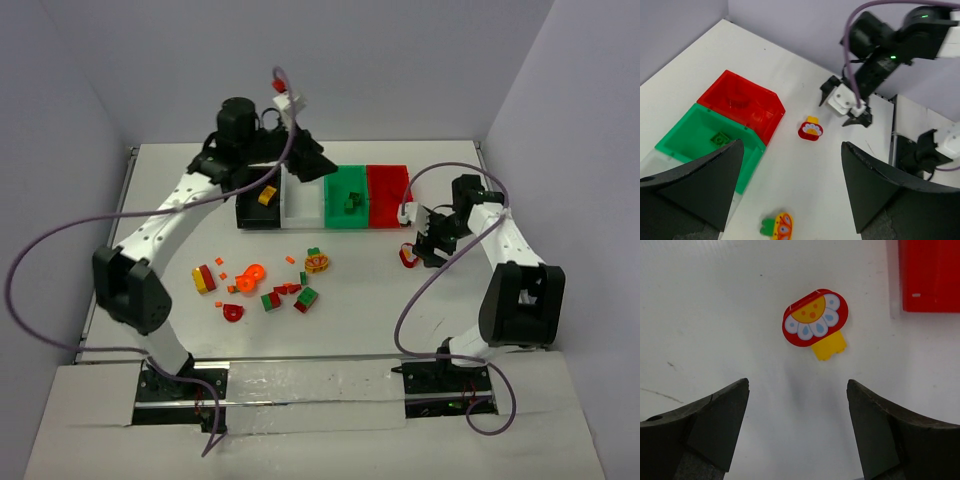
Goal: Sort the legos into containers by color
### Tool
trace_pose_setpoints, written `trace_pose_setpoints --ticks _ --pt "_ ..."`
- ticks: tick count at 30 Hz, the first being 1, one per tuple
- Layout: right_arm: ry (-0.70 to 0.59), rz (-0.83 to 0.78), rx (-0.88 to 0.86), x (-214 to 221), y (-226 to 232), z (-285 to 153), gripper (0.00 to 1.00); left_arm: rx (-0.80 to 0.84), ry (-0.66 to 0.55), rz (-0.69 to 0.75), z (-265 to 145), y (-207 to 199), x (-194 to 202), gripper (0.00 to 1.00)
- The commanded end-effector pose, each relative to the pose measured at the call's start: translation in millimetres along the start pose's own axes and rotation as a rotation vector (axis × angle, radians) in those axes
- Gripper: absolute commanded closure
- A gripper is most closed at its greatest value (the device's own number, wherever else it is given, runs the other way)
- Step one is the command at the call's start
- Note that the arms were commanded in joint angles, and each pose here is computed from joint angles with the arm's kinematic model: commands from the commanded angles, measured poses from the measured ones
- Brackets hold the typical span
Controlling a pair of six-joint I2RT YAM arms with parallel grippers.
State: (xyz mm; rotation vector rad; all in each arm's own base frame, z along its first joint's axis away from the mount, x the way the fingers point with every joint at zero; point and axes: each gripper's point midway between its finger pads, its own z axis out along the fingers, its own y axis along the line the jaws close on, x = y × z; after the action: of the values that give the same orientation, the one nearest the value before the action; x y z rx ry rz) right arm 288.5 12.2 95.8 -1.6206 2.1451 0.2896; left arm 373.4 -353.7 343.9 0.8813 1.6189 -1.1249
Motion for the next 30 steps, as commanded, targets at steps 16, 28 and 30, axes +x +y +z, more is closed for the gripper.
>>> trace_pose_setpoints --ticks 16,28,30 --pt "0.061 -0.286 -0.048 17.3 -37.5 64.6 0.15 -0.012 0.038 -0.139 -77.8 5.2 22.8 0.12" --pt "0.050 -0.289 -0.096 12.8 -22.4 79.8 0.53 -0.059 0.056 -0.160 -83.9 17.6 36.9 0.16" --pt "0.053 -0.277 -0.095 13.3 -19.2 77.4 0.62 -0.074 0.056 -0.163 -86.6 17.7 39.4 0.18"
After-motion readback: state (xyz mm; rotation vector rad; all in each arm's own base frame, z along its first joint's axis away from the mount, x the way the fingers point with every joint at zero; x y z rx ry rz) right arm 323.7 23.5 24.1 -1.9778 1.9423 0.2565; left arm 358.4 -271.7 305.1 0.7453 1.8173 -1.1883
